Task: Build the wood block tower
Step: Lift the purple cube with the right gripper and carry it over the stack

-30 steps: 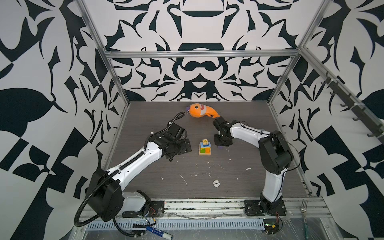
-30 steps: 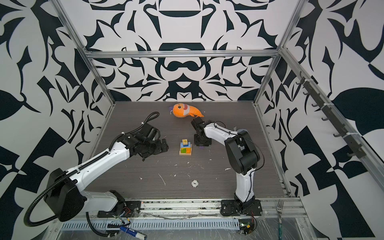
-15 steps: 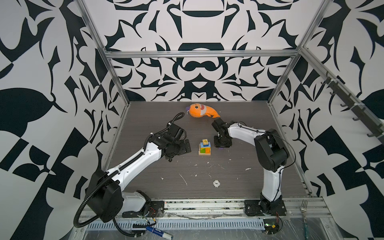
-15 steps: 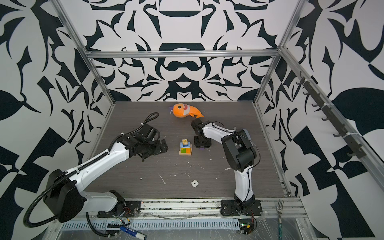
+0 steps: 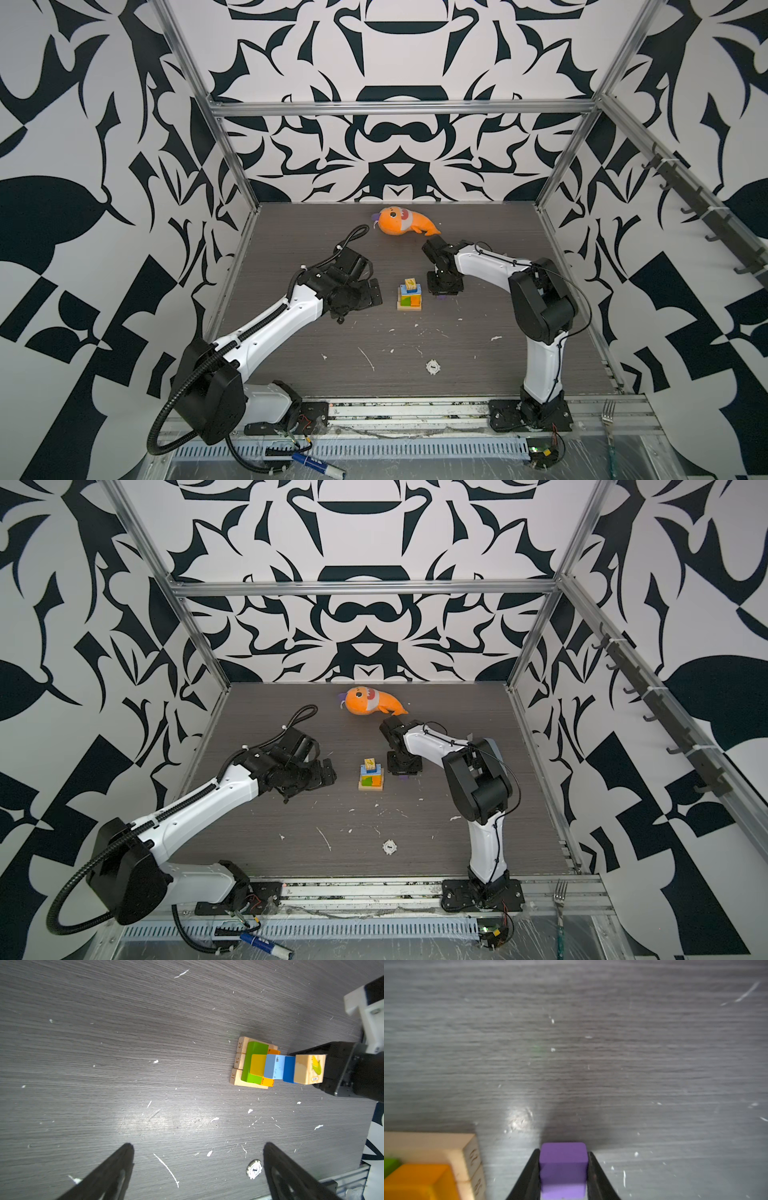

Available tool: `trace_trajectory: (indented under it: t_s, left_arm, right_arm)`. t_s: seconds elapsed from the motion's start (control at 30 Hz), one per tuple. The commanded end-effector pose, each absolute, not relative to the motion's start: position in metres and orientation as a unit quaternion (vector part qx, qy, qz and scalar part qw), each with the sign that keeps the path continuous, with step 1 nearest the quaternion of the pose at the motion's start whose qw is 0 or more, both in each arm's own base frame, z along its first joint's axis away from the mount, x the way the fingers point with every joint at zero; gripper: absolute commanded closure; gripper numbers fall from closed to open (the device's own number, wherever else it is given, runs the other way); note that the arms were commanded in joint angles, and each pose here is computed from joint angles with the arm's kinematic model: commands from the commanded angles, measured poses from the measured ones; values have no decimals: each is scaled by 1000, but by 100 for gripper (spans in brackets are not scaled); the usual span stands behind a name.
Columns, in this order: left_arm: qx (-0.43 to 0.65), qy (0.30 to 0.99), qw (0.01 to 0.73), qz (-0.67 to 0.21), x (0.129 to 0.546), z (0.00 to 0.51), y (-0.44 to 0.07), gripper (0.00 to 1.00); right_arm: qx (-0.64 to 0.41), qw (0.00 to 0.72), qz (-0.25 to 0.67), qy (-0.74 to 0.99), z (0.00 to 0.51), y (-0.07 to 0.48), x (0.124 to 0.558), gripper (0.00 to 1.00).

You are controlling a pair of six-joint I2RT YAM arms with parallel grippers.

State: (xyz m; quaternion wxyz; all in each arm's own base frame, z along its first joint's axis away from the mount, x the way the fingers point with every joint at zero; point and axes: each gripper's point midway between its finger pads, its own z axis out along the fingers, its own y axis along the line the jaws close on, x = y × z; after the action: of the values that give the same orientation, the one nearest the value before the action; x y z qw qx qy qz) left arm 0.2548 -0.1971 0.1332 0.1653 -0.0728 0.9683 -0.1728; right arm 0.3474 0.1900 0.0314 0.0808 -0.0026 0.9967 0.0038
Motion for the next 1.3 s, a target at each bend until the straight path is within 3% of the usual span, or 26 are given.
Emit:
trace_trajectory:
  t_s: [0.0, 0.63, 0.8, 1.27]
  left_arm:
    - [-75, 967, 167, -179, 256, 135, -197, 0]
    - [-67, 966, 165, -189, 256, 129, -197, 1]
    - [-68, 964, 167, -195, 255, 129, -197, 0]
    - [-71, 963, 164, -200, 251, 127, -196, 0]
  right_arm:
    - [-10, 119, 10, 993, 77, 195, 355, 68]
    - [-74, 169, 45, 982, 189, 249, 341, 69]
    - [-90, 147, 75, 982, 189, 273, 337, 69]
    - [-115, 130, 43, 984, 172, 290, 334, 69]
